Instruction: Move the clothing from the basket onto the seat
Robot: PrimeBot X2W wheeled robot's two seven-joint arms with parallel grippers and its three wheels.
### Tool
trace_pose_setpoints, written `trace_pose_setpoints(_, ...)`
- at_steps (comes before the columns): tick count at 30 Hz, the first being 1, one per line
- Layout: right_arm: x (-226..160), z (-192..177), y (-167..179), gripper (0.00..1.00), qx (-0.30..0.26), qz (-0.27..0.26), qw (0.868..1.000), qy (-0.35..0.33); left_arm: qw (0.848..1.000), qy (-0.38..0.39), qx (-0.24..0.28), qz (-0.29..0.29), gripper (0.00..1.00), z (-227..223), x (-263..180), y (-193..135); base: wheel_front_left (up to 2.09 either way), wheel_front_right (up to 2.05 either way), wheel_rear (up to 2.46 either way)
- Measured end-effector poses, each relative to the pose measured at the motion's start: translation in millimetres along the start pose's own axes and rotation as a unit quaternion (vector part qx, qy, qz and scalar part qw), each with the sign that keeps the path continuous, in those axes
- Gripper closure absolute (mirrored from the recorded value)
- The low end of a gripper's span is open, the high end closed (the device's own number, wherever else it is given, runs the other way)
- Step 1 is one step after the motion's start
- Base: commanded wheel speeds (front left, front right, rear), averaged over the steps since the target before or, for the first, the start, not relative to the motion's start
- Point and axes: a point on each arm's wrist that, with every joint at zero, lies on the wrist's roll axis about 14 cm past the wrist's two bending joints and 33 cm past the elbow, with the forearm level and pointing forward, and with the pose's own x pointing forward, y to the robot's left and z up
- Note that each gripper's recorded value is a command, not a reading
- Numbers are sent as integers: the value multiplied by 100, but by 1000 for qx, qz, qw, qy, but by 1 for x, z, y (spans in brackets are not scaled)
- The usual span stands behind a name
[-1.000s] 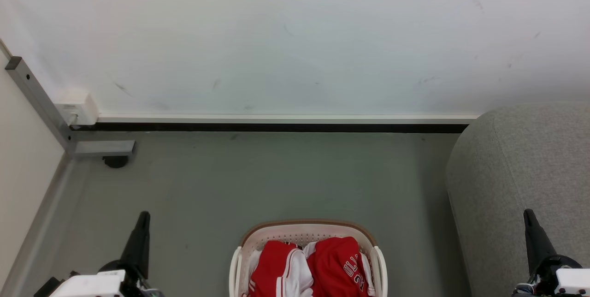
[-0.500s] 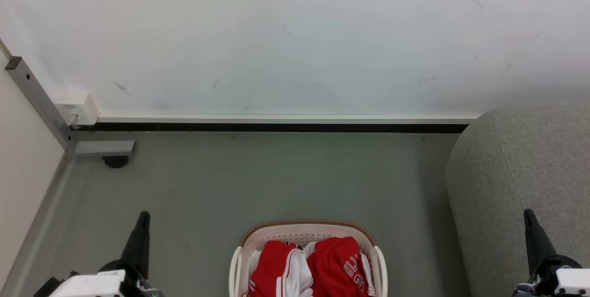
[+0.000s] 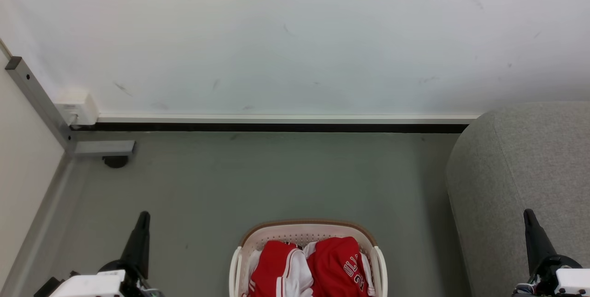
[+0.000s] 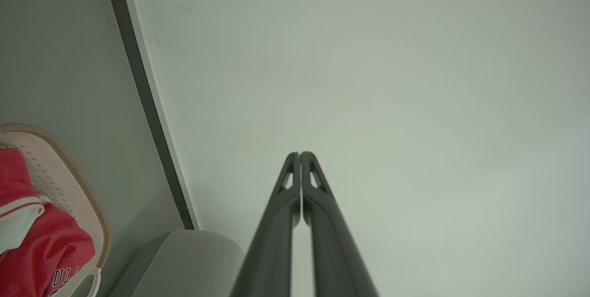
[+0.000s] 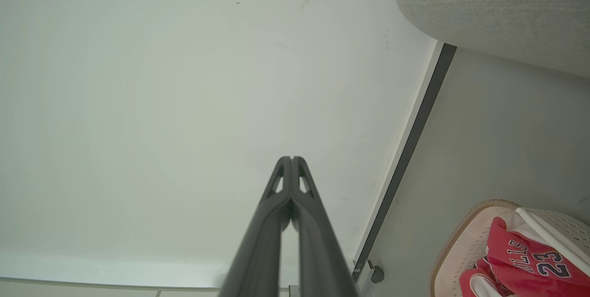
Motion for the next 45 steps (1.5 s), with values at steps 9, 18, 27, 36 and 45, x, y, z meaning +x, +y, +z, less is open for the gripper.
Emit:
trace_pose_setpoints(9, 0, 0, 0, 100, 0, 0, 1000, 0, 1000, 0, 0, 0, 100, 0, 0, 0, 0, 0, 0)
trace_pose_setpoints(18, 0, 0, 0, 100, 0, 0, 1000, 0, 1000, 0, 0, 0, 100, 0, 0, 0, 0, 0, 0)
trace_pose_setpoints(27, 0, 0, 0, 100, 0, 0, 1000, 0, 1000, 0, 0, 0, 100, 0, 0, 0, 0, 0, 0)
trace_pose_setpoints(36, -14, -4, -32, 0, 10, -46, 999, 0, 999, 0, -12, 46, 0, -5, -14, 32, 0, 0, 0)
trace_pose_setpoints(45, -14, -8, -26, 0, 4, -38, 999, -5, 999, -17, -6, 35, 0, -3, -13, 25, 0, 0, 0)
